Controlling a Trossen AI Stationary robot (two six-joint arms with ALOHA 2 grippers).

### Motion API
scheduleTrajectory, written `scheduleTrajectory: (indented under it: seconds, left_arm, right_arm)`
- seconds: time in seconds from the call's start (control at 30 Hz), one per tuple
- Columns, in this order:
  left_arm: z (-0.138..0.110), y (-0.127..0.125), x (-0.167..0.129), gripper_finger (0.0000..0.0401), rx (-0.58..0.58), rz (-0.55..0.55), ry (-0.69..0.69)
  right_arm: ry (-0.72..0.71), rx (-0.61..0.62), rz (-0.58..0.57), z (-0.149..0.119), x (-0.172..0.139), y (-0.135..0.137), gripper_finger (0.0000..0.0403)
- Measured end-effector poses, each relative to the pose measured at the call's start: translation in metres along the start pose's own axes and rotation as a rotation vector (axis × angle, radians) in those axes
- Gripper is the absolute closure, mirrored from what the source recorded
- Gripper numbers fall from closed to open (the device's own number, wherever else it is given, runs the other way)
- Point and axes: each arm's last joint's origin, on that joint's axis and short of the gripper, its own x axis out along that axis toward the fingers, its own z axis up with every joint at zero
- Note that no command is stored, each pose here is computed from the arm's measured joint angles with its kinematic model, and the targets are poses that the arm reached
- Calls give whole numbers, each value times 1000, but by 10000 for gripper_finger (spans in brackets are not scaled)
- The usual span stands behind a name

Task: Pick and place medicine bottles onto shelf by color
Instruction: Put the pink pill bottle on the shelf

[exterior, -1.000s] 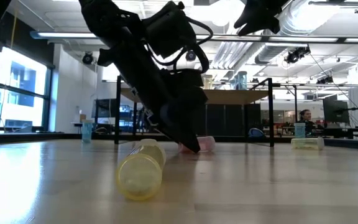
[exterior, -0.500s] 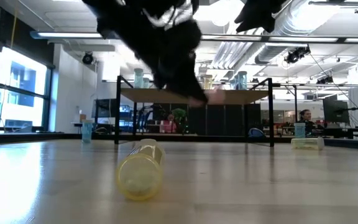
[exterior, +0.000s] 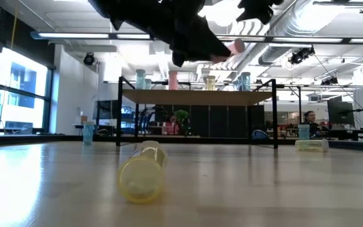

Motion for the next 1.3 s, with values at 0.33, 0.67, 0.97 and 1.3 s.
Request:
scheduleTrajectory:
  seconds: [0.33,0.67,0.97,1.3]
  left_arm:
    - [13,16,0,318,22,15,-128]
    - [25,18,-2,318,61,-24,-259]
    - [33,18,-4,318,90,-6,-345]
    - [38,19,-6,318,110,3,-391]
  right_arm:
    - [-23,-196,151,1,0,22,206]
    - [1,-204,66,-1,1,22,206]
    - [23,-128,67,-3,0,21,206]
    - [0,-109,68,-1,1,22,206]
